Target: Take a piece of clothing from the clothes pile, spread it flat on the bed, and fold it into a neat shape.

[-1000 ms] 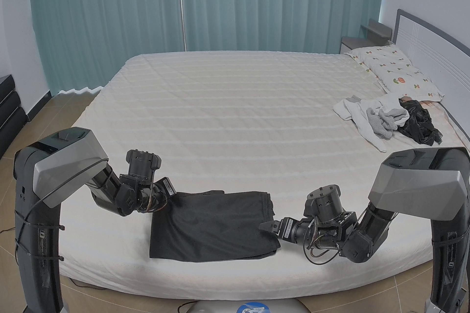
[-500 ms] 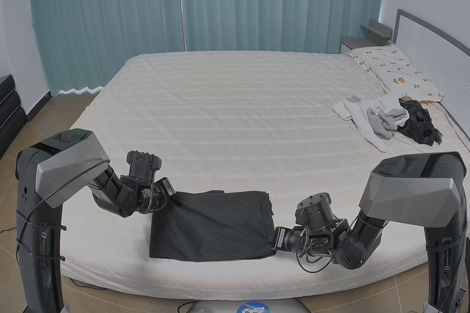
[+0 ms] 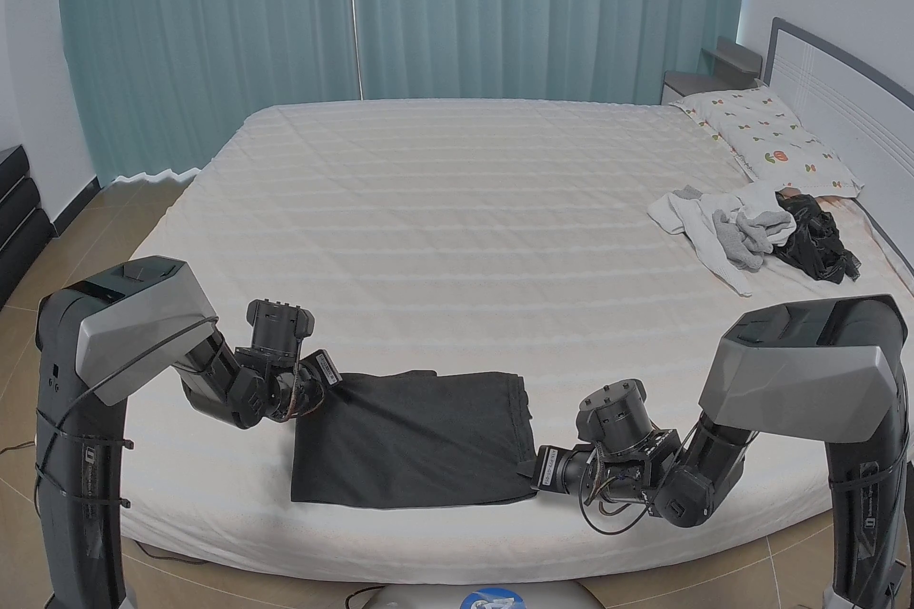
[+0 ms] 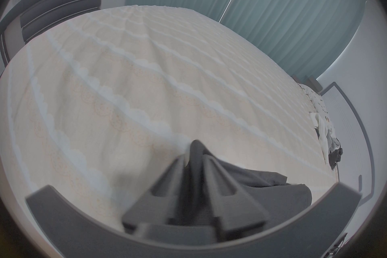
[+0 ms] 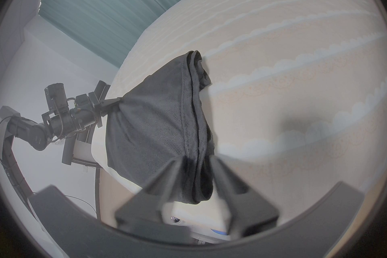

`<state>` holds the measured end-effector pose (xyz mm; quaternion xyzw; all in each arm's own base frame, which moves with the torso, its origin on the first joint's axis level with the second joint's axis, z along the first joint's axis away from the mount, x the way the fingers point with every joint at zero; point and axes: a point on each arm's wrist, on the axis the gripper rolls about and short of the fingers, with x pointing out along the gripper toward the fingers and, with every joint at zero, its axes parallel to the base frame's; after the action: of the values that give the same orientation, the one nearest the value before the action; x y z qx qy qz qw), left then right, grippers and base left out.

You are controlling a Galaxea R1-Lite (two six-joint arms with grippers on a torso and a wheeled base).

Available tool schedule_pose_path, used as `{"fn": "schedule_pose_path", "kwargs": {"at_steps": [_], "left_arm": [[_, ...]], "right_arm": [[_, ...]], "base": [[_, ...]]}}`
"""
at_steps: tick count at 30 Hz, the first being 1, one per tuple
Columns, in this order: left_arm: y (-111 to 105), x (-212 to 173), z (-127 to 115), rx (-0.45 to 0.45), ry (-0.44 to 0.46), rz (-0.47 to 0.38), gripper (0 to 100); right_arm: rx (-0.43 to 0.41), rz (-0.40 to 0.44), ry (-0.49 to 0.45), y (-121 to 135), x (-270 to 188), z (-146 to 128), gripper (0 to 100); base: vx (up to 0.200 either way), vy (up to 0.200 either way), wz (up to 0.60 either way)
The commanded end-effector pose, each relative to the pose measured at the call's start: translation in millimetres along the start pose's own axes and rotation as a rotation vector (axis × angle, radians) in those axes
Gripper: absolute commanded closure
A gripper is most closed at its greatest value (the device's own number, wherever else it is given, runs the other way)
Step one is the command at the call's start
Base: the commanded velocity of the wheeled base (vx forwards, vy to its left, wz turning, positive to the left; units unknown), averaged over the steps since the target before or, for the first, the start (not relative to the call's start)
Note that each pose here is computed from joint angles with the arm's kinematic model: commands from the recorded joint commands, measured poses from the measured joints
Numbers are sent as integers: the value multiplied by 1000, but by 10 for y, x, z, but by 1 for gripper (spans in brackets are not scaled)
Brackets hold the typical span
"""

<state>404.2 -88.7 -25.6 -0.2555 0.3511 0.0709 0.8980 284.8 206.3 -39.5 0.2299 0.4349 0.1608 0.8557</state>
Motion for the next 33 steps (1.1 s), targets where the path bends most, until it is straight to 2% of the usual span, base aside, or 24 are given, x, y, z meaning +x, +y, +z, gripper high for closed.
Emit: {"fn": "schedule_pose_path", "kwargs": {"at_steps": [1, 4, 7, 9, 10, 11, 13, 15, 18, 19, 20, 25, 33], "left_arm": [[9, -16, -21, 3, 8, 3, 0], [42, -38, -36, 2, 14, 13, 0], [171, -226, 104, -34, 10, 3, 0], [259, -369, 139, -51, 40, -62, 0], [269, -383, 144, -53, 43, -67, 0], [368, -521, 130, -56, 81, -128, 0], [431, -608, 70, -26, 129, -192, 0], [586, -689, -24, 80, 192, -254, 0], [685, -713, -127, 191, 238, -278, 0], [685, -713, -127, 191, 238, -278, 0], [717, -689, -202, 235, 258, -271, 0], [770, -696, -305, 301, 289, -263, 0], [792, -769, -444, 358, 335, -263, 0]], "right_arm": [[1, 8, -9, 13, -3, 9, 0], [19, 16, -38, 21, -57, 102, 0], [44, 19, -77, -7, -130, 233, 0], [61, 19, -105, -3, -156, 288, 0], [62, 20, -108, 1, -159, 292, 0], [76, 25, -130, 8, -160, 336, 0], [75, 28, -137, 15, -161, 354, 0], [77, 36, -159, 30, -171, 429, 0], [85, 44, -189, 35, -173, 541, 0], [85, 44, -189, 35, -173, 541, 0], [86, 45, -200, 31, -152, 585, 0], [99, 43, -229, -15, -69, 689, 0], [112, 73, -284, -65, 163, 942, 0]], "base": [[0, 0, 0], [0, 0, 0], [0, 0, 0], [0, 0, 0], [0, 0, 0], [0, 0, 0], [0, 0, 0], [0, 0, 0], [0, 0, 0], [0, 0, 0], [0, 0, 0], [0, 0, 0], [0, 0, 0]]}}
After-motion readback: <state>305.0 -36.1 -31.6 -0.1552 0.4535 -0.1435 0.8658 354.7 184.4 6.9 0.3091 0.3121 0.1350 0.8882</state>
